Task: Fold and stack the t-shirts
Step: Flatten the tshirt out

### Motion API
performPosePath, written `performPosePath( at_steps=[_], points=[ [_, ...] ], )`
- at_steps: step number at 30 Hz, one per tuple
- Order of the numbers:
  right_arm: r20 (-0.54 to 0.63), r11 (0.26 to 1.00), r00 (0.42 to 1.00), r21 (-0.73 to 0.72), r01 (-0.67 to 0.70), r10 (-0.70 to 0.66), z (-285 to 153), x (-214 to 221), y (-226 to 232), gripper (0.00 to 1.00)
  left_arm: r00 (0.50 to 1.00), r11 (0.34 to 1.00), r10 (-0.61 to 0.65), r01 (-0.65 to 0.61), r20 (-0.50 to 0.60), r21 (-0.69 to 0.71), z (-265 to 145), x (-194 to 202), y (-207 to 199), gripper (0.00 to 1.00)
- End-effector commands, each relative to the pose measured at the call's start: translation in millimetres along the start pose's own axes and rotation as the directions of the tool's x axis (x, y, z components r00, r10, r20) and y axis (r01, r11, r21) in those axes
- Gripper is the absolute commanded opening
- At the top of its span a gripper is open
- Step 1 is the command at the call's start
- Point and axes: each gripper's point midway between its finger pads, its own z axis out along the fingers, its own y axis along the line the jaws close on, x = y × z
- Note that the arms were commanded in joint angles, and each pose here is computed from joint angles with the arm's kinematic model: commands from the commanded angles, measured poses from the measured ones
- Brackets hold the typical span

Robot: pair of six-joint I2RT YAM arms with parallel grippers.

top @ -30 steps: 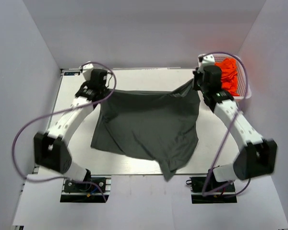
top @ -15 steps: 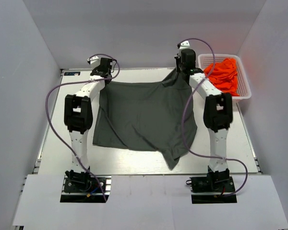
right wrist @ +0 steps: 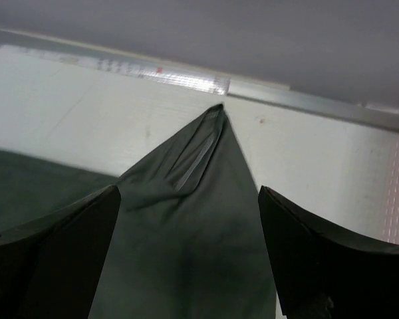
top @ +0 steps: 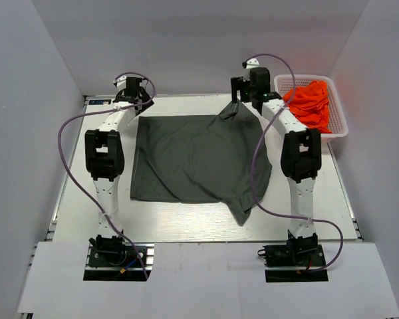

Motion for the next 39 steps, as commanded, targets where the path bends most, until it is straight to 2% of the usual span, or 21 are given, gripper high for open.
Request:
performPosePath(
  at_steps=[1,2,3,6,11,16,21,25,29,33,39],
  points=[
    [-0.071,0.988,0.990,-0.087,-0.128,0.122,-62.0,-7.7,20.4,0.90,0.999,0.983,0.034,-0.036,0.014,0.181,-59.9,-16.3,-35.8,1.00],
    [-0.101,0.984,0.983,-0.075,-0.163,0.155,-67.6,2.3,20.2,0.90,0.999,0.982,0.039,-0.038,0.000,0.183,-62.1,-11.3,-33.3,1.00],
    [-0.076,0.980,0.981,-0.072,-0.185,0.180,-89.6,-12.3,20.7,0.90,0.998,0.977,0.053,-0.042,-0.044,0.211,-62.8,4.9,-32.4,1.00],
    [-0.229,0.967,0.942,-0.019,-0.255,0.244,-107.6,51.6,22.0,0.90,0.993,0.958,0.067,-0.037,-0.097,0.283,-72.1,21.8,-37.1,1.00],
    [-0.275,0.954,0.914,0.130,-0.272,0.298,-119.8,84.3,2.4,0.90,0.982,0.937,0.106,-0.046,-0.154,0.346,-66.7,48.0,-41.0,1.00],
    [-0.367,0.940,0.870,0.218,-0.264,0.329,-112.7,117.2,-4.7,0.90,0.955,0.951,0.145,-0.063,-0.259,0.301,-45.5,79.0,-37.9,1.00],
    [-0.428,0.931,0.838,0.282,-0.232,0.339,-95.3,150.9,-10.2,0.90,0.940,0.977,0.157,-0.104,-0.302,0.185,-26.3,104.4,-9.0,1.00],
    [-0.443,0.945,0.838,0.220,-0.242,0.318,-73.9,156.7,2.3,0.90,0.931,0.987,0.144,-0.110,-0.336,0.118,-19.2,113.5,19.1,1.00],
    [-0.470,0.949,0.825,0.140,-0.281,0.314,-53.7,168.6,23.2,0.90,0.937,0.990,0.140,-0.142,-0.319,0.018,-17.4,107.5,43.1,1.00],
    [-0.496,0.947,0.822,0.001,-0.321,0.279,-45.7,172.5,55.4,0.90,0.939,0.989,0.140,-0.145,-0.315,0.008,-20.2,104.5,44.8,1.00],
    [-0.451,0.945,0.838,0.037,-0.325,0.306,-49.0,156.7,48.0,0.90,0.944,0.987,0.137,-0.157,-0.299,-0.046,-22.1,95.0,56.8,1.00]
  ],
)
